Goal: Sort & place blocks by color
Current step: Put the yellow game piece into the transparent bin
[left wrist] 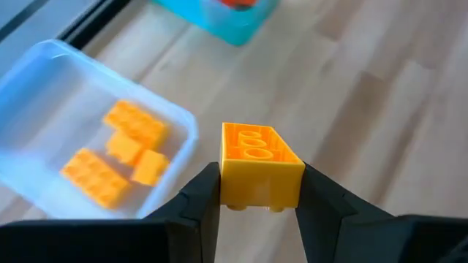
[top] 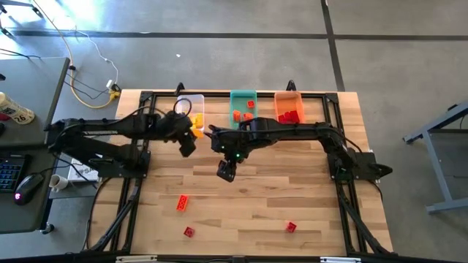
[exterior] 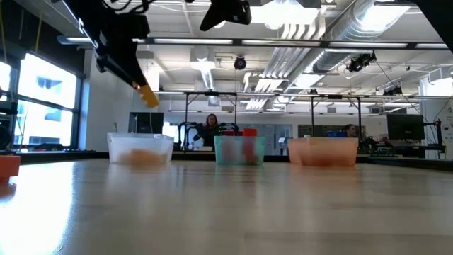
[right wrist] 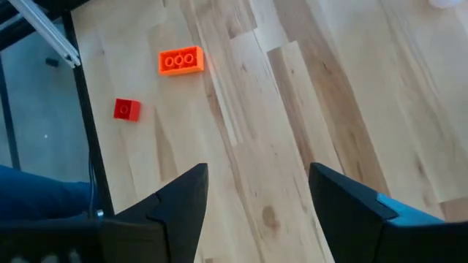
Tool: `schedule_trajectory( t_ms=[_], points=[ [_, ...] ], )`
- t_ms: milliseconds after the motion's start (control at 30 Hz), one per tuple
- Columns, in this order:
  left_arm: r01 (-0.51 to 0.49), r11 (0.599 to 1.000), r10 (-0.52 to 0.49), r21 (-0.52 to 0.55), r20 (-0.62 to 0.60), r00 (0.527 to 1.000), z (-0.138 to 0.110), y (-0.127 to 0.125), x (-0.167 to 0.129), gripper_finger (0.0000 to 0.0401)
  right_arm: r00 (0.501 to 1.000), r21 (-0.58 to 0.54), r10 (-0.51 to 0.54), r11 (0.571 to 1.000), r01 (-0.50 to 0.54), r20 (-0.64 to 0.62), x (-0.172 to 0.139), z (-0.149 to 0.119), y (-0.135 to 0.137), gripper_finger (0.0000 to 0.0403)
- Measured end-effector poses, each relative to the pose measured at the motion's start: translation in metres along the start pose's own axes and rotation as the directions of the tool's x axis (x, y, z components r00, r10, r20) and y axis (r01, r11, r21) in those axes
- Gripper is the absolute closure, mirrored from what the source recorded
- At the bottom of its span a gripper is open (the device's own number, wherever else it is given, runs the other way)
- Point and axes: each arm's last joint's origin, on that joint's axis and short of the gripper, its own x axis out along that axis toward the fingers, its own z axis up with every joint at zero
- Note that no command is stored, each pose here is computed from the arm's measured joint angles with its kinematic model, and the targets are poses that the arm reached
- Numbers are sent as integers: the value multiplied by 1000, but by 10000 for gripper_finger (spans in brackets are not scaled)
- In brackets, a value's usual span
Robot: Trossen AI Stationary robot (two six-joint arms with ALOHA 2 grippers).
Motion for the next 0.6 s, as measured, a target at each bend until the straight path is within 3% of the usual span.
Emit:
schedule_trajectory(
  t_ms=[600],
  points=[
    [-203,969,201,-140,-30,979,20,58,38,289,998,-7,-47,999,47,-29,1,-7,4,178]
  ],
)
